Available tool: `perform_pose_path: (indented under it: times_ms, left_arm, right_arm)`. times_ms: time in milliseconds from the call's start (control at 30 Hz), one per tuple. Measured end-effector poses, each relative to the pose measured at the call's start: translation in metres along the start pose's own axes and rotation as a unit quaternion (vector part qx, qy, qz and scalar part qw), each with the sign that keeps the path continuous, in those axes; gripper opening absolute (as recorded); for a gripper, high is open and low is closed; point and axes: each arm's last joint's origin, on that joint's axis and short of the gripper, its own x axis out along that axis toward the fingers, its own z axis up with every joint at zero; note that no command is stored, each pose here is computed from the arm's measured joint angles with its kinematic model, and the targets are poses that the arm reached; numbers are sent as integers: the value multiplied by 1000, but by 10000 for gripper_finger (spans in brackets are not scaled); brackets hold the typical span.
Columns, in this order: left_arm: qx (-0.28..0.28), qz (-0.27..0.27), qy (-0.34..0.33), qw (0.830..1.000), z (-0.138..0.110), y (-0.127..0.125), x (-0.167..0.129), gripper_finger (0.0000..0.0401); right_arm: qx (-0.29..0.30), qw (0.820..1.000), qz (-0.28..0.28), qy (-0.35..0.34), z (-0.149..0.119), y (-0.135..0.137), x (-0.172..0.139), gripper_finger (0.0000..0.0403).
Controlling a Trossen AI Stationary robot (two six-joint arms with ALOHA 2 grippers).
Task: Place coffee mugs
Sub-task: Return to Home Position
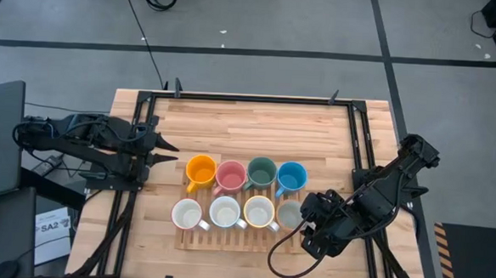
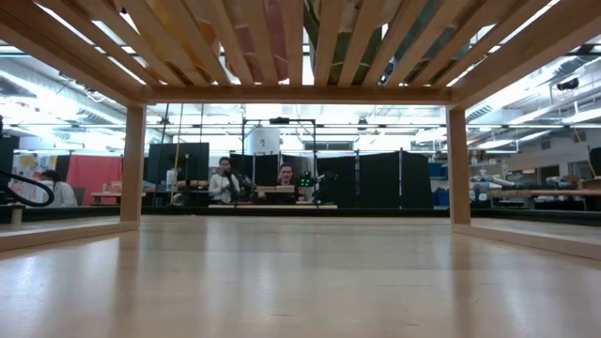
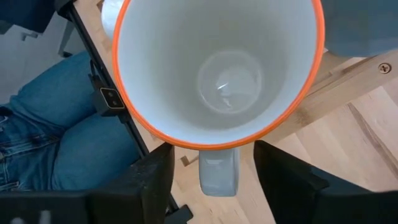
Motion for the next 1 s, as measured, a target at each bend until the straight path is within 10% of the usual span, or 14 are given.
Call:
perform_pose_path:
  times_ms: [1000]
  left_arm:
    - [0, 0, 0, 1000, 0, 0, 0, 114]
  right_arm:
    - [-30, 999, 26, 33, 0, -5, -10, 239]
